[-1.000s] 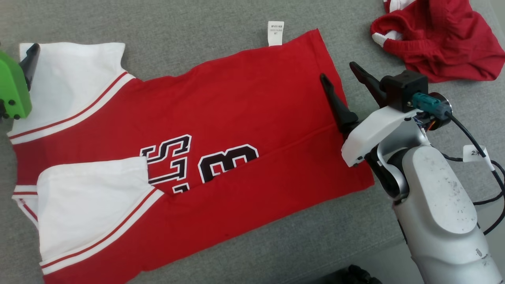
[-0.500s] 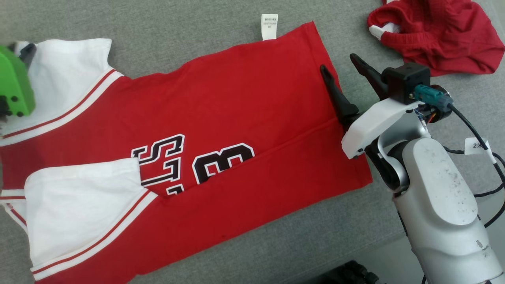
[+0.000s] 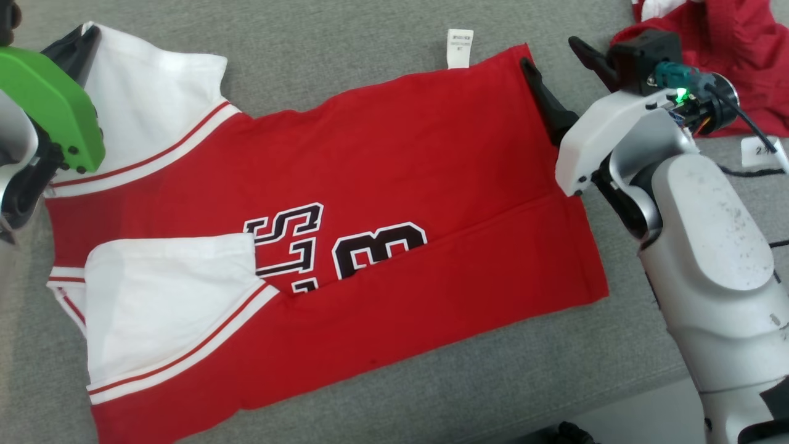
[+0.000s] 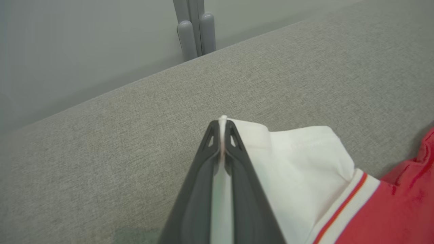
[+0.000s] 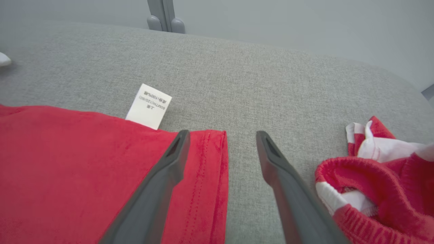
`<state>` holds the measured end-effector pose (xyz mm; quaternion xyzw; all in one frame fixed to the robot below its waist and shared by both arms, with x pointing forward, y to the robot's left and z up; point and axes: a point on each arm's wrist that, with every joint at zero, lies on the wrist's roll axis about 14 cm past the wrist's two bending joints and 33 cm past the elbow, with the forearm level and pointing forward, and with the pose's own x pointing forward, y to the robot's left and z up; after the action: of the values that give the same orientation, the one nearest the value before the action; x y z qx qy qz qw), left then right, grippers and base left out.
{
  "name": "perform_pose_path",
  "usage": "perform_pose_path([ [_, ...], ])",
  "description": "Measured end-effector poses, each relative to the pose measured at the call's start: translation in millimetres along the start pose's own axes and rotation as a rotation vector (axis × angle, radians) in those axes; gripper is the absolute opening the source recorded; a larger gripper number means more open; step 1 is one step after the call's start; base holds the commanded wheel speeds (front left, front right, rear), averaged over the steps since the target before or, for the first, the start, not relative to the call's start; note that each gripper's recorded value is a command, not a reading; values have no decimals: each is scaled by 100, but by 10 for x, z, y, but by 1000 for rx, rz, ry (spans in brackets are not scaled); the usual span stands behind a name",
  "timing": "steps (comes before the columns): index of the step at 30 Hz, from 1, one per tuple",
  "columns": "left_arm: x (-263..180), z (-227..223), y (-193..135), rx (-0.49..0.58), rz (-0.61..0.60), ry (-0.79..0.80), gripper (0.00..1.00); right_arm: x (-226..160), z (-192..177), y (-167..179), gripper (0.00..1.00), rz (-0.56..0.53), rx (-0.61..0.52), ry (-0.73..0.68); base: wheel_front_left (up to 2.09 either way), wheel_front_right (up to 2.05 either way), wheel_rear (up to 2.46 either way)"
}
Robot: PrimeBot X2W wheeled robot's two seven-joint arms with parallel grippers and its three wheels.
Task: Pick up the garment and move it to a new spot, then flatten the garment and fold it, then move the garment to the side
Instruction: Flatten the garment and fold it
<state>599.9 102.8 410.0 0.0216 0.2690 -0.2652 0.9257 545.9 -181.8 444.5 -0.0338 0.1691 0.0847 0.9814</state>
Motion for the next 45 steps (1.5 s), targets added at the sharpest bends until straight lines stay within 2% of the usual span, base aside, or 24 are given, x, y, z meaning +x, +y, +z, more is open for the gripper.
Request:
perform_pose_path([
  [4,-126,122,-25,9,-3,-63,0,143,-33,23,100,24,-41,81,0,0,0],
  [8,-246,146,-63,13,-10,-102,0,243,-215,85,100,52,-52,185,0,0,0],
  [14,-385,116,-67,22,-6,-120,0,334,-360,130,100,75,-57,259,0,0,0],
  [15,-404,112,-69,23,-5,-123,0,343,-375,152,93,81,-53,267,0,0,0],
  [16,-416,115,-74,25,-6,-127,0,348,-381,166,65,85,-46,270,0,0,0],
  [17,-431,133,-77,27,-6,-135,0,354,-381,176,44,89,-38,273,0,0,0],
  [20,-460,176,-72,29,-4,-154,0,363,-382,174,0,89,-31,278,0,0,0],
  [27,-515,319,-118,5,-18,-225,0,396,-221,43,0,49,-14,175,0,0,0],
  [33,-706,397,-280,-29,-53,-312,0,323,-5,28,0,40,-21,46,0,0,0],
  [37,-938,296,-400,-85,-65,-347,0,138,-33,90,0,60,-16,-14,0,0,0],
  [45,-1505,-121,-497,-208,11,-352,0,-364,-38,68,0,57,28,-115,0,0,0],
])
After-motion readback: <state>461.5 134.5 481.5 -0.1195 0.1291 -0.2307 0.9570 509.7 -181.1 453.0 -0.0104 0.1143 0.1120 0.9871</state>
